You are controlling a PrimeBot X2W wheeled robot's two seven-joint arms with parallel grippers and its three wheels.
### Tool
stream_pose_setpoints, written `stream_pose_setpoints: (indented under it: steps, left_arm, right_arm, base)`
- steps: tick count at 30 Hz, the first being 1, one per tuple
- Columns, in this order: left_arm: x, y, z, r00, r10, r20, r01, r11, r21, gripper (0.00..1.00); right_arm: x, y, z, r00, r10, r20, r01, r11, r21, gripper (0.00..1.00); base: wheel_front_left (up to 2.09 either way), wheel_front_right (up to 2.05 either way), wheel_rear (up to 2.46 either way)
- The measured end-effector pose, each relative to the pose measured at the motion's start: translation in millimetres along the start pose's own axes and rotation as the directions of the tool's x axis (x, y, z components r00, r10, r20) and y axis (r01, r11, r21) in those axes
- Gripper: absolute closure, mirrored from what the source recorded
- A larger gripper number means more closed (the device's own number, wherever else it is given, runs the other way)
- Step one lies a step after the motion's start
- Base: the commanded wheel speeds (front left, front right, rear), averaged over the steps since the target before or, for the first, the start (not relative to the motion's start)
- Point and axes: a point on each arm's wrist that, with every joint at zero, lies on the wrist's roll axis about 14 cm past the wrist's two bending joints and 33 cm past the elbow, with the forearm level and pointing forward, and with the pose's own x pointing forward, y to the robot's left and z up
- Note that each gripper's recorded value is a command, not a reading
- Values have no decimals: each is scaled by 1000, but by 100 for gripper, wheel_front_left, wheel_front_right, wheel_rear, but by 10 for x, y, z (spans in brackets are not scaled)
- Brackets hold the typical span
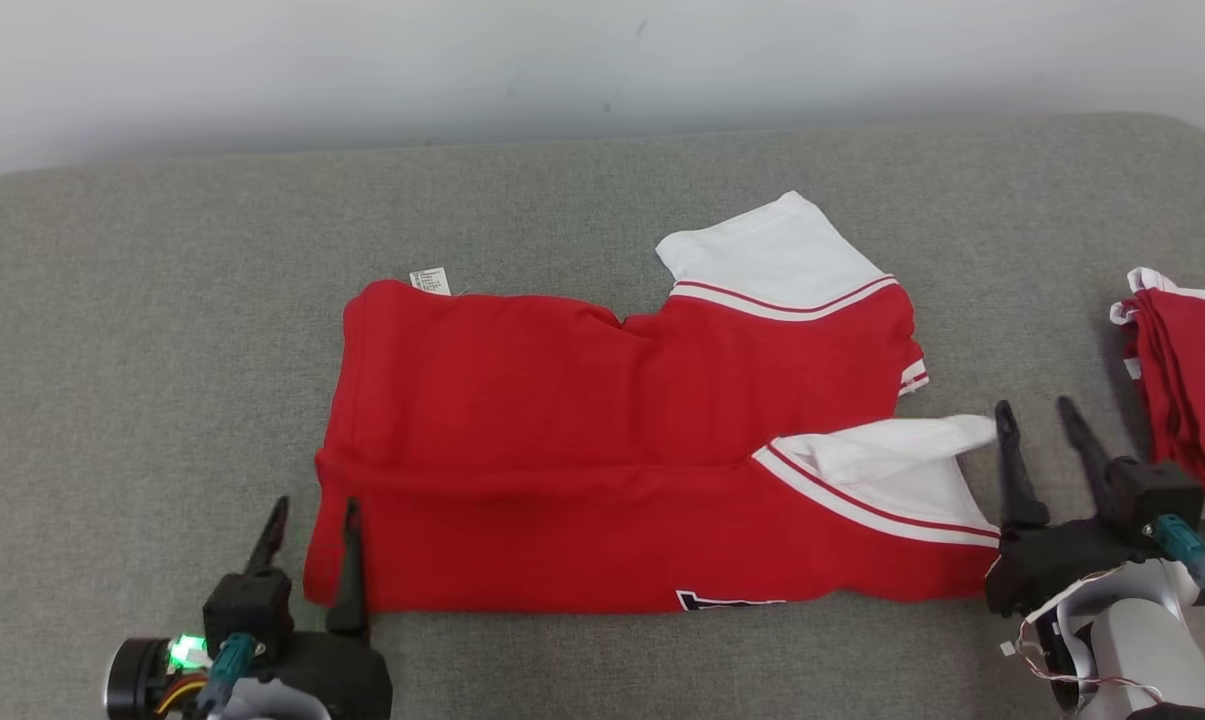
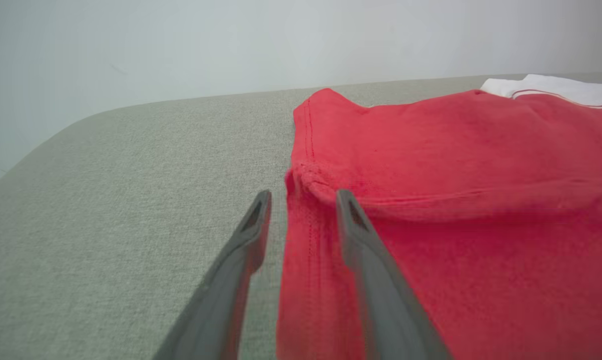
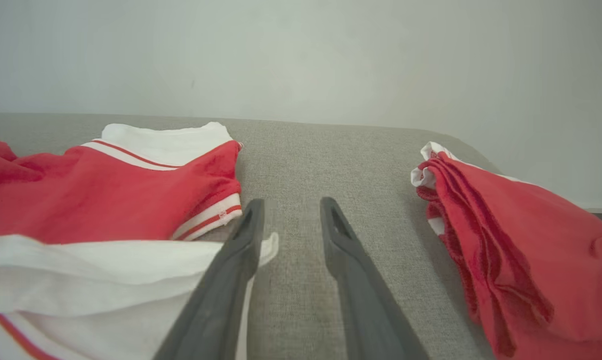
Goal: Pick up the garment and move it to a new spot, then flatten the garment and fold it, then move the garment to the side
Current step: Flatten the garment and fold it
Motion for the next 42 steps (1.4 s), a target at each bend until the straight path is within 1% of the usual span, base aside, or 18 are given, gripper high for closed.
stream_pose_setpoints:
  steps: [2,5,8,13,21,22,23,24,25,26,27,29,30,35,42]
  left_arm:
    - [-42,28,9,1000,14,6,-14,1000,-7,0]
    - [-154,59,-68,1000,29,-12,-29,999,-15,0]
    - [-300,133,-178,997,66,-41,-68,997,-46,0]
    - [-451,111,-345,993,74,-89,-81,994,-73,0]
    - [-475,82,-357,993,72,-92,-79,994,-77,0]
    - [-475,86,-351,993,73,-91,-80,994,-77,0]
    - [-472,90,-343,993,74,-88,-81,994,-77,0]
    - [-470,95,-334,993,75,-86,-82,994,-77,0]
    - [-467,101,-322,994,77,-82,-83,994,-78,0]
    - [-460,106,-305,994,77,-77,-83,993,-78,0]
    - [-455,108,-294,994,78,-73,-83,993,-78,0]
    - [-455,111,-291,995,75,-72,-81,993,-81,0]
    - [-456,114,-292,994,76,-73,-81,993,-81,0]
    - [-444,115,-299,994,74,-75,-81,993,-91,0]
    - [-369,53,-337,995,50,-88,-61,989,-132,0]
  right_arm:
    - [-16,-27,59,1000,-16,21,15,1000,12,0]
    - [-139,-68,-13,999,-36,7,36,999,28,0]
    - [-344,-40,-216,998,-33,-45,34,999,39,0]
    - [-649,59,-603,987,-17,-157,29,997,75,0]
    - [-677,220,-747,978,24,-205,-3,994,106,0]
    - [-680,240,-775,976,31,-215,-8,994,108,1]
    - [-682,256,-806,974,36,-226,-12,994,109,10]
    - [-679,279,-832,971,43,-235,-17,994,112,26]
    - [-671,303,-847,969,51,-241,-24,993,113,38]
    - [-668,328,-868,967,59,-249,-31,993,115,53]
    - [-666,350,-889,964,67,-257,-39,993,115,58]
    - [-659,402,-918,959,88,-268,-60,992,111,87]
    - [-647,415,-918,959,93,-268,-65,992,113,100]
    - [-590,390,-843,965,94,-245,-67,991,116,100]
    - [-443,271,-538,987,71,-147,-56,993,103,100]
  base:
    - [0,0,0]
    - [0,0,0]
    - [0,0,0]
    - [0,0,0]
    - [0,0,0]
    - [0,0,0]
    - [0,0,0]
    - [0,0,0]
    - [0,0,0]
    - [0,0,0]
    - [0,0,0]
    - [0,0,0]
    - [0,0,0]
    - [0,0,0]
    - [0,0,0]
